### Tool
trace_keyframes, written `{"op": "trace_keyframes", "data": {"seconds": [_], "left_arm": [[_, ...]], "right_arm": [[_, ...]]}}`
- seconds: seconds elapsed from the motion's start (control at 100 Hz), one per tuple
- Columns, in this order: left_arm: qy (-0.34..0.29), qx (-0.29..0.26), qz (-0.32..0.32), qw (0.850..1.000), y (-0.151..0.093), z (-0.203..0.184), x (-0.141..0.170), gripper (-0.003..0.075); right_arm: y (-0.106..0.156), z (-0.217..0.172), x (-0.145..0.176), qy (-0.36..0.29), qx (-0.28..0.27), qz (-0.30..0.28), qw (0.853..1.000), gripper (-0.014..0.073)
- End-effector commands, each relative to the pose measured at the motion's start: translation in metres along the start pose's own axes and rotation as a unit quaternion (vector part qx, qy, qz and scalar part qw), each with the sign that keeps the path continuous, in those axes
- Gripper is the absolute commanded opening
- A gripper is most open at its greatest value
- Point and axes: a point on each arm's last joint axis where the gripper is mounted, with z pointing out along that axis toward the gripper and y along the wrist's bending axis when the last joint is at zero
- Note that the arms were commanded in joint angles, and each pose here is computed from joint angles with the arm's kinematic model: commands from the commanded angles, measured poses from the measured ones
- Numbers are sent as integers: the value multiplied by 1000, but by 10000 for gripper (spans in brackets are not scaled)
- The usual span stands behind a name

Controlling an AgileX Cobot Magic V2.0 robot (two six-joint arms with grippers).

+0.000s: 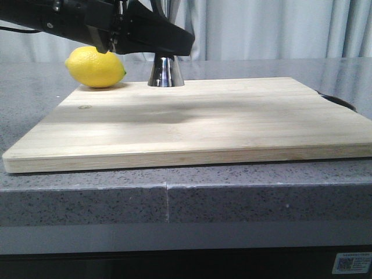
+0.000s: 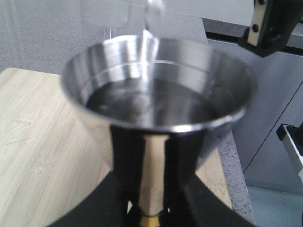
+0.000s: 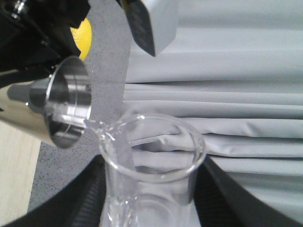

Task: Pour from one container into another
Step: 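Tilt the beaker with the right gripper, pouring liquid into the jigger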

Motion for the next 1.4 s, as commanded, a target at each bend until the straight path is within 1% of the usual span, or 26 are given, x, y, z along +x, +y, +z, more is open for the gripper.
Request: {"op": "trace_keyframes", "data": {"seconds": [0.0,0.9,1.14,1.39], "left_arm": [[-63,31,23,997,-16,-7,-35,-2],[-63,31,23,997,-16,-7,-35,-2],[-63,31,23,997,-16,-7,-35,-2],[-63,31,23,997,-16,-7,-35,-2]], "right_arm": [[-24,-14,0,-2,40,-7,999,246],[-24,-14,-1,-5,40,-8,999,246],[-25,-14,-6,-37,47,58,997,246],[-26,-14,-7,-42,50,107,992,246]]}}
